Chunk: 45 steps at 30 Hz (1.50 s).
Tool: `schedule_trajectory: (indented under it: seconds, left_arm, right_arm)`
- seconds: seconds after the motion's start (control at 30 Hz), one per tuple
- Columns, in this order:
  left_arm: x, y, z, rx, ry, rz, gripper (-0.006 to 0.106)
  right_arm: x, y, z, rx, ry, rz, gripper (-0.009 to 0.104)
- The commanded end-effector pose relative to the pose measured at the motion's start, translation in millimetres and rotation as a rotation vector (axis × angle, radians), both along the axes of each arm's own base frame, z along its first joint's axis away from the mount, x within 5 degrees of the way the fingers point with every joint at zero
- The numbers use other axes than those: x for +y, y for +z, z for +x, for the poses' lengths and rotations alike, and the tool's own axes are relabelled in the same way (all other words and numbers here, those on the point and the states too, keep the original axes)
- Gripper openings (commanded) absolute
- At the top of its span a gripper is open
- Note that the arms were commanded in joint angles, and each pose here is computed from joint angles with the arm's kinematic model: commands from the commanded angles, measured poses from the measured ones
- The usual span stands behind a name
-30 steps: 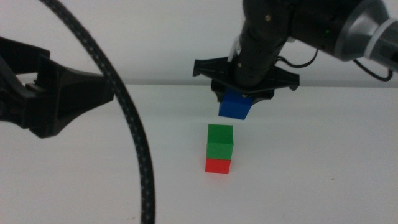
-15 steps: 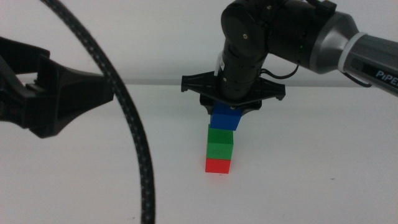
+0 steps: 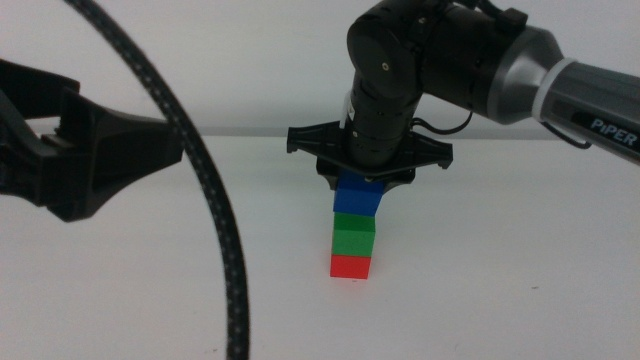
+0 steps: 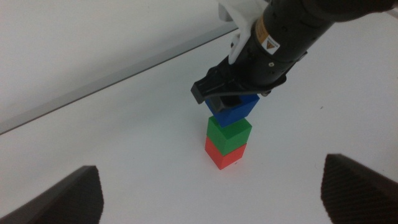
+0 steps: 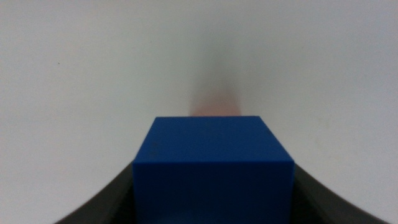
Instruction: Stack red cubes first, then green, then blue cubes in a specific spot.
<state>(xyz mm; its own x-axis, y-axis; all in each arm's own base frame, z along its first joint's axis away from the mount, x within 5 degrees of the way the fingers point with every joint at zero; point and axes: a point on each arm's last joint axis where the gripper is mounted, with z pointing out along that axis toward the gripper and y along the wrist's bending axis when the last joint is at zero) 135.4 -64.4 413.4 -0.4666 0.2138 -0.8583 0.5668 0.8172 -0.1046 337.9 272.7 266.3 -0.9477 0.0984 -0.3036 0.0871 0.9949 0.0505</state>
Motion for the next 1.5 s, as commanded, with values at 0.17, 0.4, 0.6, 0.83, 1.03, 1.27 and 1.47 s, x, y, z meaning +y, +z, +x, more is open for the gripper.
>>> schedule_trajectory:
  seconds: [0.17,0.4,0.6,0.83,1.03,1.27,1.47]
  left_arm:
    - [0,0,1,-0.011,0.006,-0.011,0.094]
    - [0,0,1,-0.011,0.006,-0.011,0.094]
    - [0,0,1,-0.011,0.006,-0.011,0.094]
    - [0,0,1,-0.011,0.007,-0.008,0.094]
    - [0,0,1,-0.011,0.007,-0.008,0.094]
    - [0,0,1,-0.011,0.007,-0.008,0.094]
    - [0,0,1,-0.011,0.007,-0.008,0.094]
  right_arm:
    - [-4,-3,-7,0.081,-0.021,-0.063,0.017]
    - [-3,-4,-8,0.091,-0.002,-0.059,0.017]
    - [-2,-4,-8,0.098,0.003,-0.054,0.017]
    - [-3,0,-9,0.091,0.008,-0.05,0.017]
    - [-4,3,-10,0.082,0.016,-0.048,0.017]
    - [-10,3,-15,0.073,0.041,-0.056,0.017]
    - [-9,3,-13,0.059,0.056,-0.04,0.017]
